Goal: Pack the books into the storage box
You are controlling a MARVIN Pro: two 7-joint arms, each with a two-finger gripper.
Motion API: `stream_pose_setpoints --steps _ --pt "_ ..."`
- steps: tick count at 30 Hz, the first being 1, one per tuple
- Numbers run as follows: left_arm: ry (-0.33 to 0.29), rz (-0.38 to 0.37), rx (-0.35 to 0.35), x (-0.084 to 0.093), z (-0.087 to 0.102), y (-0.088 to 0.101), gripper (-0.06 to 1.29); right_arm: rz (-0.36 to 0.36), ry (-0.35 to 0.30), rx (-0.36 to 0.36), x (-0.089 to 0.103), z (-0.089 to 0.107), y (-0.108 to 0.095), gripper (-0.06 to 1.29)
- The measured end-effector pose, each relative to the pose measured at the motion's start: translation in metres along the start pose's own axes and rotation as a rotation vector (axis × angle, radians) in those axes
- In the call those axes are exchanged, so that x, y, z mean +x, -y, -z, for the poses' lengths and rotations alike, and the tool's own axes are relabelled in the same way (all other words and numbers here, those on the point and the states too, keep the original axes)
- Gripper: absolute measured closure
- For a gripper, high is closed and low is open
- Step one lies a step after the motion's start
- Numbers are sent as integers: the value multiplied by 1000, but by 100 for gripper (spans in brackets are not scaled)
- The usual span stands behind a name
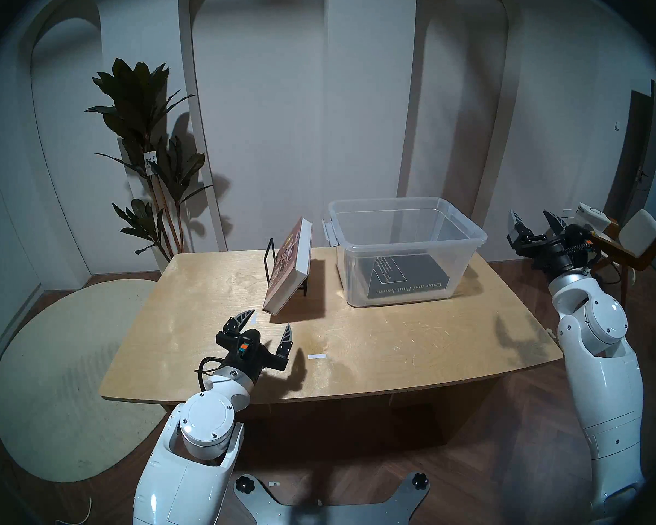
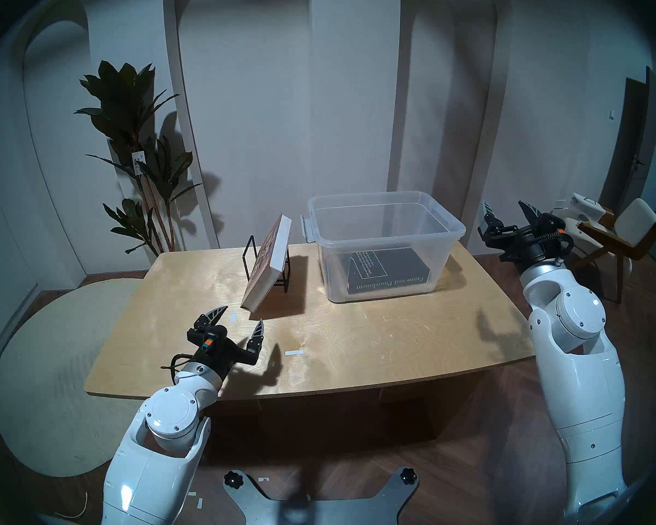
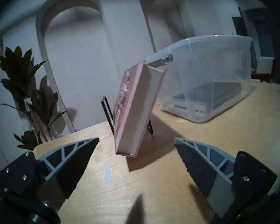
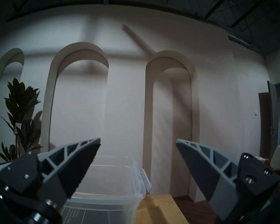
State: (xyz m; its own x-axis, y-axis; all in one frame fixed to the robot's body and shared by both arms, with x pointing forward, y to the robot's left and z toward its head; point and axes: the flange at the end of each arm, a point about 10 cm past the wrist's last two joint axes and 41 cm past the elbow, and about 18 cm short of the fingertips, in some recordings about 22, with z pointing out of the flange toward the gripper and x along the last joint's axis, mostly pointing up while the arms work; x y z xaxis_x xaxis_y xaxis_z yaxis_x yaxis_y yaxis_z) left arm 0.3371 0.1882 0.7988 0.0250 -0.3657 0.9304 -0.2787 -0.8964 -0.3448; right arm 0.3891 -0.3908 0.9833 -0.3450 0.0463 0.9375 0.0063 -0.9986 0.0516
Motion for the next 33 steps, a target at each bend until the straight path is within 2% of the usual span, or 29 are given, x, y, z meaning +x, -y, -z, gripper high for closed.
stream_pose_setpoints --steps 6,11,16,22,26,33 --pt "5 -64 -42 3 -3 0 -2 2 -35 -4 -13 -1 -4 -2" --pt "5 -85 -54 10 -11 3 -2 0 -25 -7 -30 -5 -4 -2" --pt "1 -93 -64 16 -22 4 -2 0 -28 -1 -37 -8 -3 -2" --pt "-4 -83 -82 15 -36 6 -2 21 -59 2 -34 -12 -5 -2" --pt "4 -83 -84 18 -44 6 -2 48 -62 -9 -39 -12 -9 -2" --pt "55 -14 -58 24 -52 12 -2 87 -61 -37 -49 -10 -16 -2"
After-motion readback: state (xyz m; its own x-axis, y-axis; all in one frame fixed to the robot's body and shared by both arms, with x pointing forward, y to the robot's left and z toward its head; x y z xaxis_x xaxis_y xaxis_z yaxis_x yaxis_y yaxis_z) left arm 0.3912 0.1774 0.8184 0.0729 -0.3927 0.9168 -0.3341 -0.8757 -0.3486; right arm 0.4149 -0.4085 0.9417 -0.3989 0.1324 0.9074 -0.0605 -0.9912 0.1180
